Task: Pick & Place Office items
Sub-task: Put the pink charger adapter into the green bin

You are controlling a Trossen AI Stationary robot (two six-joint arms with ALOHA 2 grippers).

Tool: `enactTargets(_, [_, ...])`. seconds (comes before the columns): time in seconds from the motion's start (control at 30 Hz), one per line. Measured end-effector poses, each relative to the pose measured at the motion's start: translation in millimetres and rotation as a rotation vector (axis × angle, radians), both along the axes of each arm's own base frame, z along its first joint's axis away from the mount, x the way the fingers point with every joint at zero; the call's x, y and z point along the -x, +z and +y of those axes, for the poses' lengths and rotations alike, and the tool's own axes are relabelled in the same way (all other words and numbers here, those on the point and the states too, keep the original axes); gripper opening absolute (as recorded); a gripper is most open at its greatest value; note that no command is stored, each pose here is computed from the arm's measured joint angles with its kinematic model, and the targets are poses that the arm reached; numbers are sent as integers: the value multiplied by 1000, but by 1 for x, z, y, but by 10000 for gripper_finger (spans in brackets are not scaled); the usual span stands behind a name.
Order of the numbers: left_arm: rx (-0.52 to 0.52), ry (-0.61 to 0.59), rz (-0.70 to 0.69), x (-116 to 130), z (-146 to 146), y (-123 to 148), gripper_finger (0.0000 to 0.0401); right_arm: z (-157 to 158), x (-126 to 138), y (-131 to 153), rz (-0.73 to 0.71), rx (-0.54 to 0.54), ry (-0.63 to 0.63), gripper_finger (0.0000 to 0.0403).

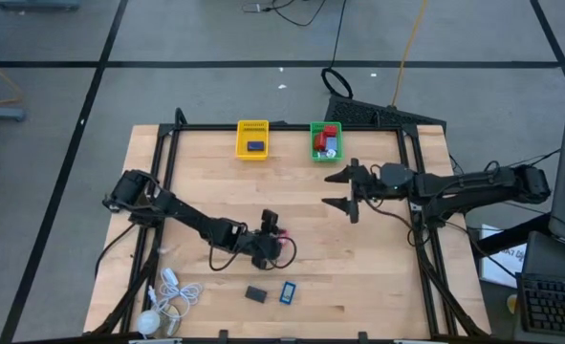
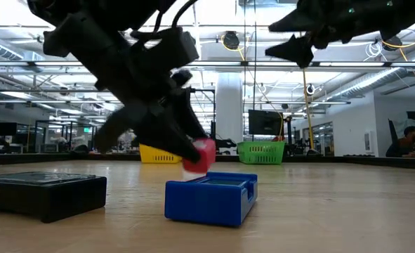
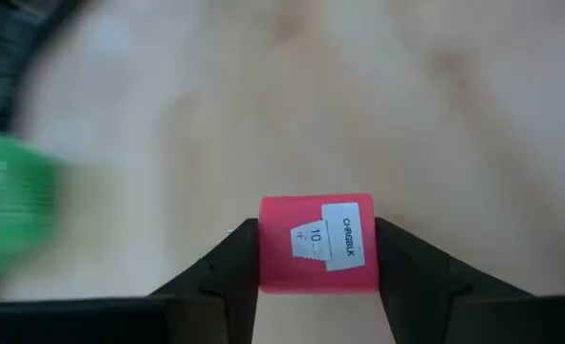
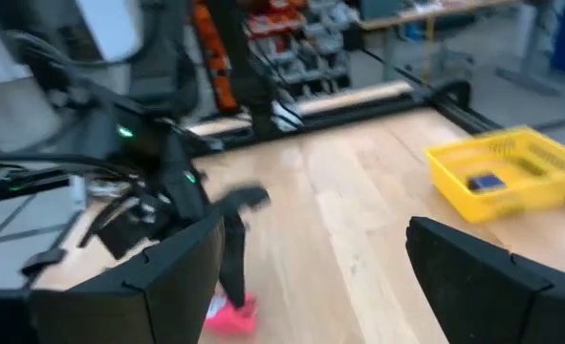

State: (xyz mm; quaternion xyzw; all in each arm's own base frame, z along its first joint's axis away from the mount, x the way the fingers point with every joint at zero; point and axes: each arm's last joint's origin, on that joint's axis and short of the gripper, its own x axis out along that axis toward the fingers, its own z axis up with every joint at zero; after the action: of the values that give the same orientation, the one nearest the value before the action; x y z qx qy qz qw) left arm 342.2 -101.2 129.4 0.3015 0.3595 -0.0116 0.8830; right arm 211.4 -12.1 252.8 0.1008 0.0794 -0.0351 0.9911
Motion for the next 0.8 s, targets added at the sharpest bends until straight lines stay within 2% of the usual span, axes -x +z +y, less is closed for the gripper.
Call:
enactTargets(0.1, [-222,28,-18,-1,6,5,167,-2,-8,-9,33,-31,-45,313])
enactTargets(0.2, [-395,79,-45,-5,12,11,167,-3,-21,-23,72,-79,-76,313])
enactTargets(0.4, [-603,138,-60,-12,25,20,167,-4,-51,-52,63,-103,-76,313])
enactTargets(0.5, [-646,164,-52,-13,33,26,167,-7,-62,-62,18,-139,-86,313])
enactTargets(0.7, [-599,201,-108,-11,44,47,167,-8,-76,-83,-10,-179,-92,313])
enactTargets(0.8, [-564,179,-140,-10,47,57,167,-9,-81,-91,-51,-198,-84,313])
